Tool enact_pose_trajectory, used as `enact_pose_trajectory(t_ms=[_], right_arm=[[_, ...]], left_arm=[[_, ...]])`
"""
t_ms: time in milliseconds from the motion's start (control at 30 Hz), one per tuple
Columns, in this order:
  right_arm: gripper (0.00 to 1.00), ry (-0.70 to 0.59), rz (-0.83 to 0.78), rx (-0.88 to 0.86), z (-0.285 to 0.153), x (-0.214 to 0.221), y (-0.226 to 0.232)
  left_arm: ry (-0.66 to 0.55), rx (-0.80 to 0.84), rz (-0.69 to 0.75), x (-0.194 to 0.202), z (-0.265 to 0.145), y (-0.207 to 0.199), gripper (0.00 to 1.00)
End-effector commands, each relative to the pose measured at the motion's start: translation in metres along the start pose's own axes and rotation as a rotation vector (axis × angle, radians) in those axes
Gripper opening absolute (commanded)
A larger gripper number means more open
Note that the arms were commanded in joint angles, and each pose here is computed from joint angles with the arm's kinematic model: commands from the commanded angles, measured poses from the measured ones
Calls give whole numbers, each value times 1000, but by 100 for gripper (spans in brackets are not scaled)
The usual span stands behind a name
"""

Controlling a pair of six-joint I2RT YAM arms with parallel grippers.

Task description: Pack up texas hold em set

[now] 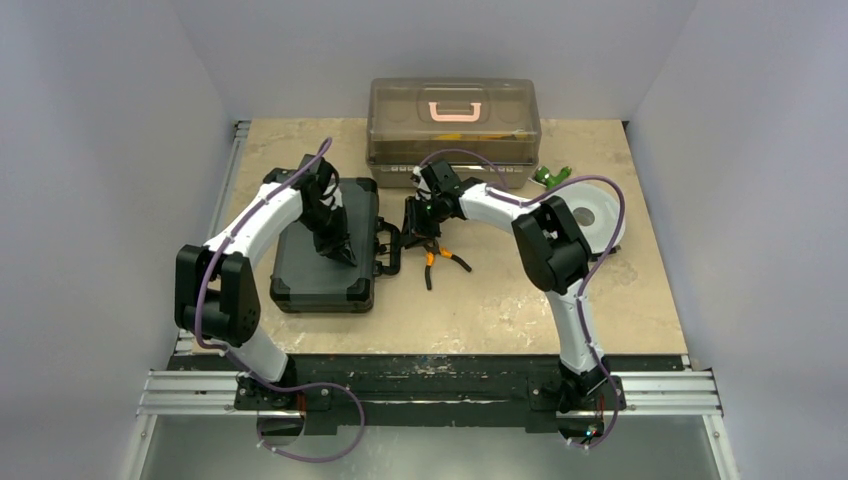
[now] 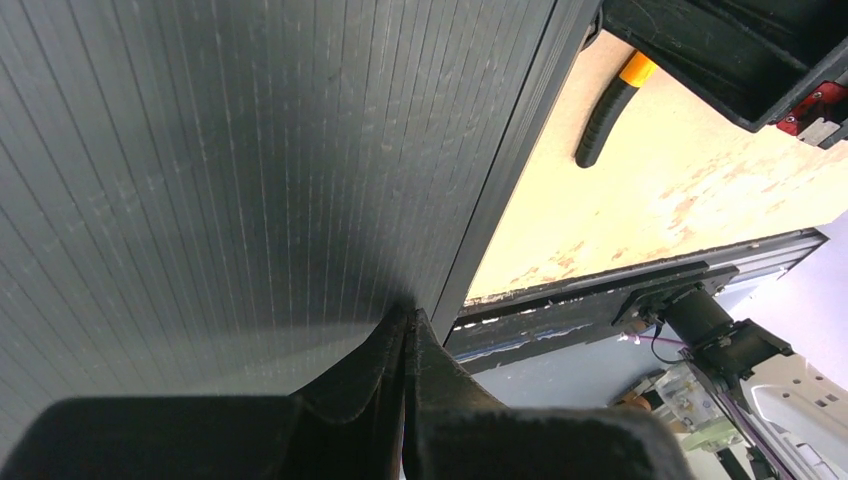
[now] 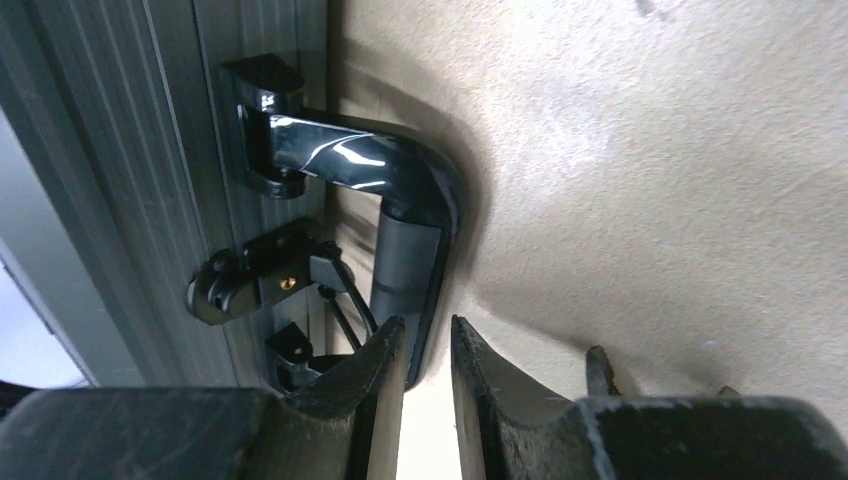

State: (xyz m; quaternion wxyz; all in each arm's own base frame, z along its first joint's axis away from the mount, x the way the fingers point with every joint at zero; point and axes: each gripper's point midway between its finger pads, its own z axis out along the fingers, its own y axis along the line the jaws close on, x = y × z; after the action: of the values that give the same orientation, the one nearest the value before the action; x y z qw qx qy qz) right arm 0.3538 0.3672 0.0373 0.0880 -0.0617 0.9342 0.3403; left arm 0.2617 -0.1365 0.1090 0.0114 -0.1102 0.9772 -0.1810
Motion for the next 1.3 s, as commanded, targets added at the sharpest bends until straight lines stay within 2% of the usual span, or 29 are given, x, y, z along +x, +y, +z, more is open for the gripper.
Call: enact_pose_trajectory(t_ms=[0, 367, 867, 967, 1133, 1267], right_arm=[[23, -26, -26, -124, -9, -12, 30], [22, -29, -4, -372, -15, -15, 77], [22, -10, -26, -440, -17, -5, 97], [23, -41, 0, -491, -27, -9, 104], [24, 10, 109, -615, -15, -8, 113], [23, 8, 143, -728, -28, -12, 133]], left_arm=[[41, -153, -6, 2, 29, 36, 0], [38, -159, 10, 1, 27, 38, 0], [30, -155, 18, -2, 24, 37, 0], [33, -153, 17, -2, 24, 36, 0], [35, -148, 18, -1, 24, 36, 0], [32, -147, 21, -3, 22, 35, 0]])
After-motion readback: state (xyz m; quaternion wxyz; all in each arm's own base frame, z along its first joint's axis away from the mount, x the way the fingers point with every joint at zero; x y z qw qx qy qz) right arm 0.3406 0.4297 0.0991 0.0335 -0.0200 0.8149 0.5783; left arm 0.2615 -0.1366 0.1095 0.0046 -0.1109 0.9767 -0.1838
